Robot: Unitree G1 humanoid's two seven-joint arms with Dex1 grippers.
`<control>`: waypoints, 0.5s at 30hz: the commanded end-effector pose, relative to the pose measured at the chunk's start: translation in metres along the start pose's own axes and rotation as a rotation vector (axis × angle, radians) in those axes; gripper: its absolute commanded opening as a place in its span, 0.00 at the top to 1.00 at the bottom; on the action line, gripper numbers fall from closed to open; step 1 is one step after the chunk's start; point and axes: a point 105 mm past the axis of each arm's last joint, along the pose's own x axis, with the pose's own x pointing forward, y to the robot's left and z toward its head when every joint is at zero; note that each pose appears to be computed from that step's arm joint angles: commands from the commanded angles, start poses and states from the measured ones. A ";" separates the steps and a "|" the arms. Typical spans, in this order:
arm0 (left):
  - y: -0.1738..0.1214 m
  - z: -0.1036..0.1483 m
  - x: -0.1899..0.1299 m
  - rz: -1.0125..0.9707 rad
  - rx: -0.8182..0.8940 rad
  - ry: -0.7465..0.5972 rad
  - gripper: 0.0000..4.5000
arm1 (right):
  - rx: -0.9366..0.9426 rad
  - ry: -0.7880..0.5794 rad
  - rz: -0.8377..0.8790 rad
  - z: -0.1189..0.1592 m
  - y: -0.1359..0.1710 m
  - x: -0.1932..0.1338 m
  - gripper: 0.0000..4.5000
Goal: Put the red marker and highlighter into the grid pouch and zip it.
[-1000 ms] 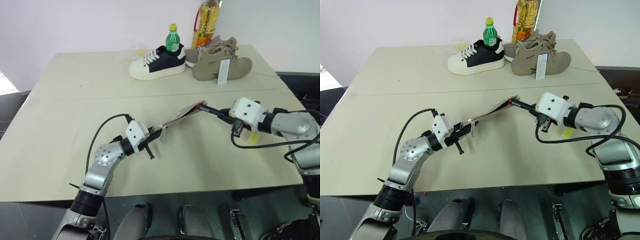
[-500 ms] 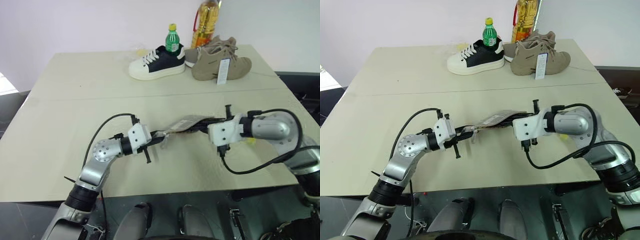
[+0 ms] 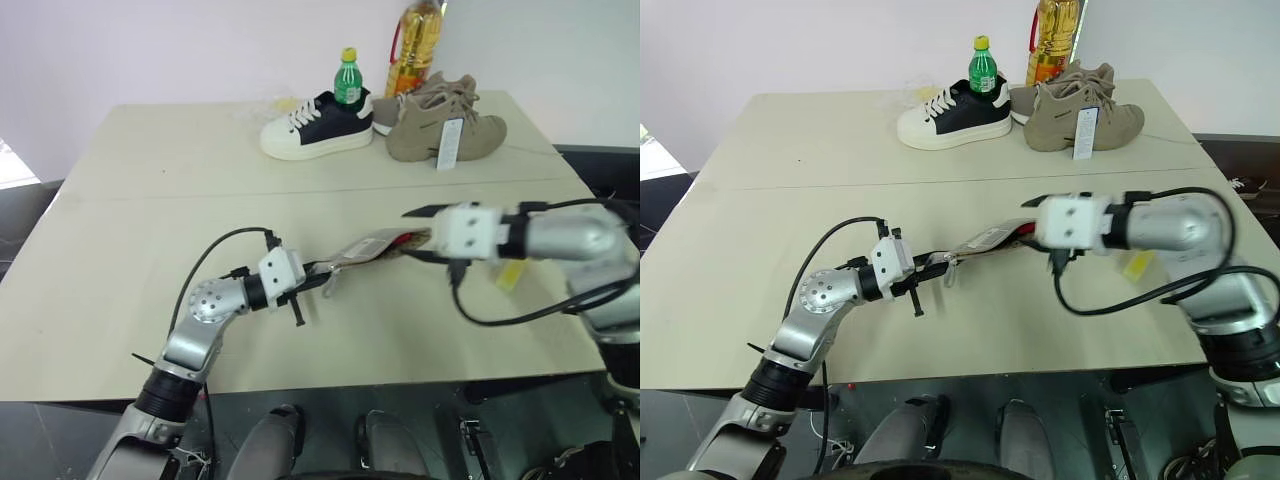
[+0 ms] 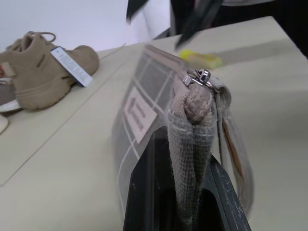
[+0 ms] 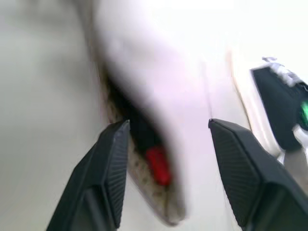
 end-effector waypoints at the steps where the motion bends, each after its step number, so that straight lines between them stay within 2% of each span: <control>1: -0.004 0.000 0.011 0.044 -0.004 -0.027 1.00 | 0.331 -0.094 -0.178 -0.006 -0.024 -0.034 0.37; 3: -0.004 0.000 0.017 0.066 -0.017 -0.037 1.00 | 0.499 0.028 -0.311 -0.047 -0.030 -0.050 0.37; 4: -0.005 -0.001 0.019 0.071 -0.020 -0.041 1.00 | 0.534 0.102 -0.367 -0.066 -0.030 -0.056 0.25; 5: -0.005 -0.001 0.021 0.073 -0.021 -0.043 1.00 | 0.582 0.169 -0.415 -0.083 -0.028 -0.062 0.19; 7: -0.006 -0.001 0.027 0.074 -0.025 -0.050 1.00 | 0.743 0.369 -0.616 -0.130 -0.023 -0.083 0.01; 9: -0.009 -0.002 0.031 0.064 -0.032 -0.057 1.00 | 0.898 0.482 -0.773 -0.156 -0.014 -0.096 0.01; 15: -0.014 -0.002 0.035 0.032 -0.041 -0.066 1.00 | 1.077 0.646 -0.918 -0.184 0.013 -0.100 0.01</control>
